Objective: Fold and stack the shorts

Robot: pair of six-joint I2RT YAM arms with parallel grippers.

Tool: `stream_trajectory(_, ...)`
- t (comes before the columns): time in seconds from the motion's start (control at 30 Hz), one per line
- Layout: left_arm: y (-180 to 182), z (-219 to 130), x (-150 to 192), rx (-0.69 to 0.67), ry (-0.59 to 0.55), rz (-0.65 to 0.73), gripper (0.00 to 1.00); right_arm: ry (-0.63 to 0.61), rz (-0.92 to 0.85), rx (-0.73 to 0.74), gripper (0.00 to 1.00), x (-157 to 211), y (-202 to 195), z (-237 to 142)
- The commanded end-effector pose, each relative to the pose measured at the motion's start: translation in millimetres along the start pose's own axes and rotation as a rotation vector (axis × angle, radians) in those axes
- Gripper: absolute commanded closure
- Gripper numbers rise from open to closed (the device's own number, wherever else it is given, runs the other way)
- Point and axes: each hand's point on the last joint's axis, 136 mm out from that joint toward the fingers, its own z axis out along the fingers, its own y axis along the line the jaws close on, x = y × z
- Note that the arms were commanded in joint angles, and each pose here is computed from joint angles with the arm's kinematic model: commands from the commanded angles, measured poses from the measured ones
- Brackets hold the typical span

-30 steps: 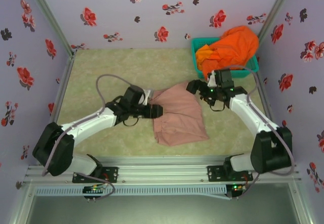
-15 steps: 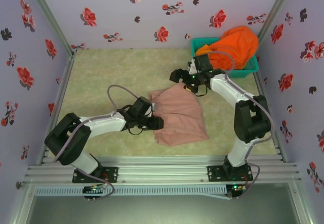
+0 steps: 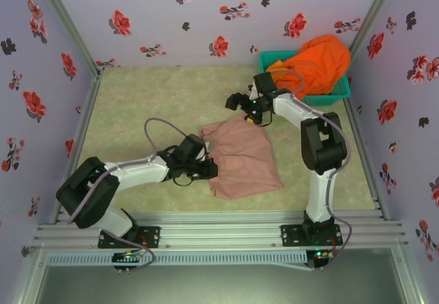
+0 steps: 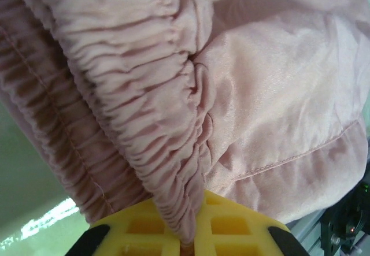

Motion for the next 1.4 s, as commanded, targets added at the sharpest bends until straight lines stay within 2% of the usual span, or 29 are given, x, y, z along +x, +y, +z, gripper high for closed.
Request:
stream_trajectory(0.0,9.4,0.5,25.7,-0.020,0.039,-0.037,0.91,-0.022,0.035,0.037,0.01,-8.5,-8.6,10.6)
stream_trajectory(0.13,22.8,6.2,47.0,-0.044,0.061,-0.068,0.91,-0.029,0.061,0.068,0.01,-10.4,-20.2,20.2)
stream_trajectory(0.27,33.2,11.9,59.1,-0.046,0.068,-0.100,0.86,-0.032,0.079,0.071,0.01,-11.2,-25.2,26.4)
stream_trajectory(0.37,32.9,8.8,55.6,-0.048,0.044,-0.099,0.76,-0.035,0.078,0.046,0.01,-11.6,-18.2,23.9)
stream_trajectory(0.5,10.6,-9.8,32.6,-0.019,-0.032,-0.044,0.54,-0.063,0.027,-0.009,0.01,-11.6,10.9,2.4)
stream_trajectory(0.7,-27.9,-63.9,-17.5,0.055,-0.186,0.022,0.42,-0.156,-0.133,-0.050,0.01,2.5,63.4,-58.8)
stream_trajectory(0.83,-57.1,-98.5,-47.4,0.109,-0.275,0.090,0.27,-0.247,-0.257,0.015,0.01,19.2,75.6,-104.4)
stream_trajectory(0.97,-84.7,-111.0,-69.0,0.147,-0.301,0.151,0.18,-0.324,-0.308,0.095,0.01,36.3,63.2,-148.5)
stream_trajectory(1.17,-117.3,-92.9,-93.2,0.266,-0.297,0.144,0.15,-0.351,-0.303,0.157,0.01,66.5,24.4,-190.3)
stream_trajectory(1.37,-106.8,-51.3,-108.4,0.235,-0.274,0.135,0.14,-0.396,-0.235,0.110,0.01,85.5,-15.2,-208.5)
